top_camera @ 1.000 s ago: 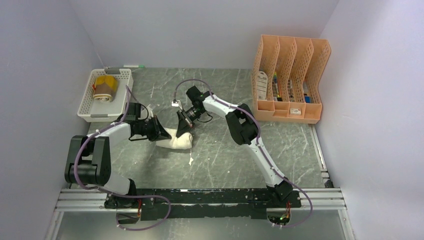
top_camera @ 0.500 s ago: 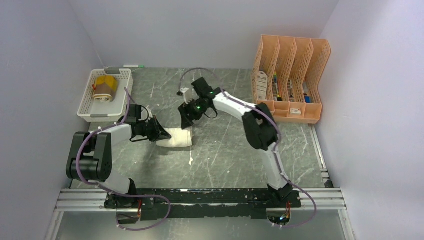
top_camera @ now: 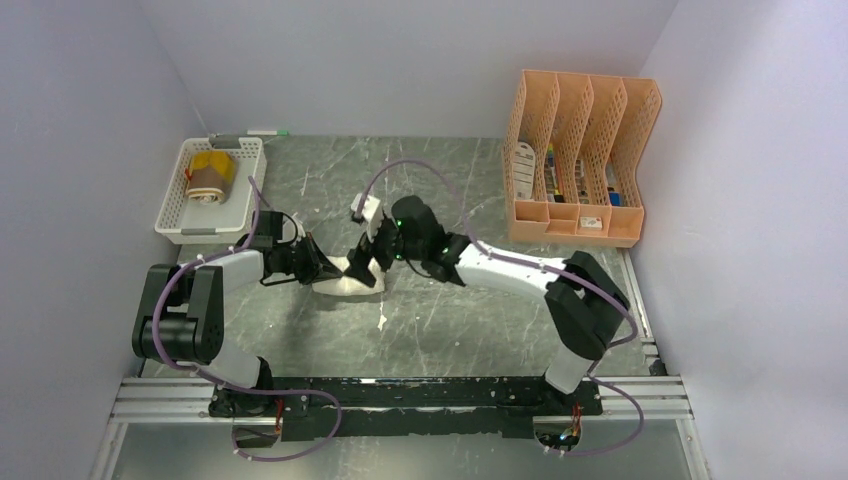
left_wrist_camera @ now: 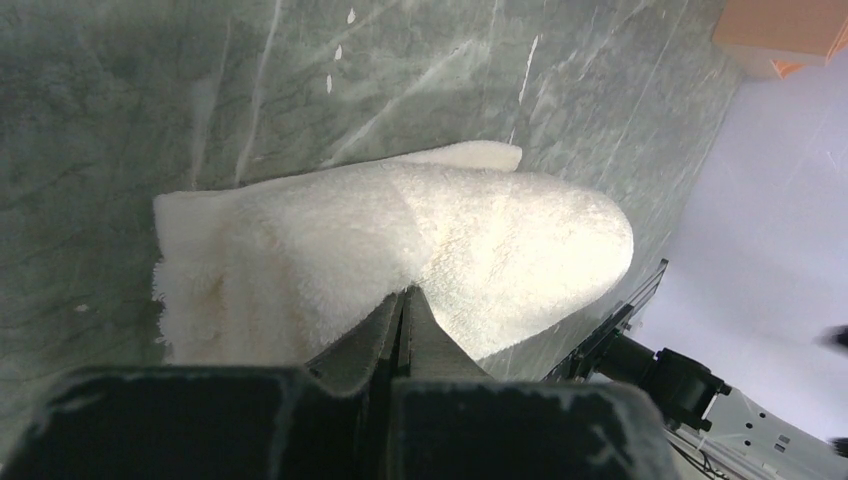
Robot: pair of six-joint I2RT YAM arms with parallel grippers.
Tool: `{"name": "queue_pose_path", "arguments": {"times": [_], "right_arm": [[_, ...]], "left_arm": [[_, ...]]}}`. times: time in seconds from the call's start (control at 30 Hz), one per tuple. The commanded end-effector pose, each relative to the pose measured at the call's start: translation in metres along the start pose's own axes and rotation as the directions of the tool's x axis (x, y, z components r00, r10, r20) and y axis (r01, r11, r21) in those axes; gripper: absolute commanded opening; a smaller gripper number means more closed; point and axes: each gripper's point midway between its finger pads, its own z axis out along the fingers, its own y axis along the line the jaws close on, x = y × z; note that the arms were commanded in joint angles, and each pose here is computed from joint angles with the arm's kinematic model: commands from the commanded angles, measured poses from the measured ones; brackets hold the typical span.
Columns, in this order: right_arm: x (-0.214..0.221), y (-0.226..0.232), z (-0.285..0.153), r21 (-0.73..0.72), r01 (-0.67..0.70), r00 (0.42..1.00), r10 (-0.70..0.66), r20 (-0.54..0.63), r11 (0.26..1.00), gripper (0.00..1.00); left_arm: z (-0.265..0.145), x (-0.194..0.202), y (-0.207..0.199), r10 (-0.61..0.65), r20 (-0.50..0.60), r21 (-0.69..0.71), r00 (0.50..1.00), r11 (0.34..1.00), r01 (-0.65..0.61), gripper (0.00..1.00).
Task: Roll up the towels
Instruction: Roll the towel at the center of the board.
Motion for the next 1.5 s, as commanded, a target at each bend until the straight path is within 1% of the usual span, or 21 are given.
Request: {"name": "queue_pose_path", "arguments": {"times": [0.0,0.1,0.2,0.23,0.33,0.37,0.53,0.6,0.73,0.9,0.97,1.03,1.07,1.1,1.17,1.23,1.3,1.33,1.37,1.4,1.47], "right_arm": [[-0.002,0.016,0.019,-0.088,-0.082,0.989,0.092,0.120,0.993,0.93],[0.012,0.019,0.025,-0.130,-0.136,0.982,0.151,0.117,0.982,0.82],[0.033,0.015,0.027,-0.147,-0.180,0.978,0.193,0.082,0.973,0.63],[0.041,0.014,0.028,-0.153,-0.197,0.976,0.209,0.064,0.968,0.54],[0.072,0.008,0.026,-0.157,-0.261,0.964,0.264,0.002,0.953,0.32],[0.086,0.006,0.024,-0.148,-0.282,0.959,0.282,-0.020,0.948,0.29],[0.116,-0.001,0.018,-0.092,-0.308,0.950,0.303,-0.070,0.947,0.24],[0.127,-0.001,0.021,-0.089,-0.317,0.946,0.307,-0.107,0.944,0.18],[0.141,0.000,0.028,-0.090,-0.336,0.935,0.320,-0.154,0.938,0.13],[0.139,-0.005,0.031,-0.064,-0.336,0.933,0.323,-0.162,0.940,0.12],[0.142,-0.006,0.030,-0.051,-0.346,0.925,0.332,-0.187,0.937,0.09],[0.125,-0.007,0.031,-0.067,-0.336,0.932,0.321,-0.168,0.940,0.08],[0.117,-0.005,0.029,-0.077,-0.325,0.938,0.311,-0.154,0.943,0.09],[0.108,-0.002,0.026,-0.082,-0.306,0.946,0.294,-0.137,0.948,0.14],[0.084,0.001,0.017,-0.063,-0.237,0.969,0.231,-0.093,0.969,0.35],[0.063,0.004,0.006,-0.014,-0.153,0.986,0.151,-0.073,0.988,0.48],[0.040,0.002,-0.007,0.083,-0.072,0.997,0.074,-0.021,0.994,0.61],[0.027,0.000,-0.016,0.138,-0.052,0.998,0.049,0.025,0.989,0.71],[0.017,-0.003,-0.028,0.189,-0.059,0.996,0.044,0.080,0.980,0.90],[0.012,-0.006,-0.033,0.217,-0.101,0.989,0.075,0.127,0.971,0.99],[0.019,-0.016,-0.029,0.235,-0.208,0.972,0.173,0.161,0.950,1.00]], "left_arm": [[0.003,0.016,0.038,-0.038,-0.019,-0.140,0.999,0.989,0.035,0.07],[0.002,0.014,0.037,-0.036,-0.015,-0.142,0.999,0.989,0.034,0.07],[-0.001,0.014,0.037,-0.038,-0.011,-0.140,0.999,0.990,0.036,0.07],[-0.001,0.014,0.038,-0.040,-0.011,-0.142,0.999,0.989,0.038,0.07],[-0.003,0.015,0.040,-0.044,-0.010,-0.142,0.999,0.989,0.042,0.07],[-0.004,0.015,0.041,-0.048,-0.009,-0.142,0.999,0.989,0.046,0.07],[-0.008,0.014,0.042,-0.051,0.002,-0.144,0.999,0.988,0.051,0.07],[-0.008,0.013,0.041,-0.051,0.002,-0.142,0.999,0.989,0.051,0.07],[-0.008,0.010,0.037,-0.059,0.003,-0.127,0.998,0.990,0.059,0.07],[-0.019,-0.008,0.016,-0.044,0.044,-0.097,0.998,0.994,0.048,0.07],[-0.024,-0.017,0.008,-0.031,0.064,-0.095,0.997,0.995,0.037,0.07],[-0.025,-0.021,0.005,-0.025,0.069,-0.101,0.997,0.994,0.032,0.07],[-0.025,-0.022,0.006,-0.023,0.067,-0.107,0.997,0.994,0.030,0.07],[-0.023,-0.020,0.009,-0.027,0.059,-0.113,0.998,0.993,0.034,0.07],[-0.018,-0.016,0.015,-0.038,0.044,-0.118,0.998,0.992,0.043,0.07],[-0.014,-0.011,0.021,-0.049,0.037,-0.122,0.998,0.991,0.053,0.07],[-0.012,-0.007,0.026,-0.057,0.033,-0.126,0.998,0.990,0.060,0.07],[-0.011,-0.005,0.027,-0.059,0.030,-0.126,0.998,0.990,0.063,0.07],[-0.010,-0.004,0.029,-0.061,0.027,-0.127,0.998,0.990,0.064,0.07],[-0.009,-0.003,0.029,-0.062,0.025,-0.126,0.998,0.990,0.064,0.07],[-0.009,-0.002,0.030,-0.062,0.027,-0.125,0.998,0.990,0.064,0.07]]}}
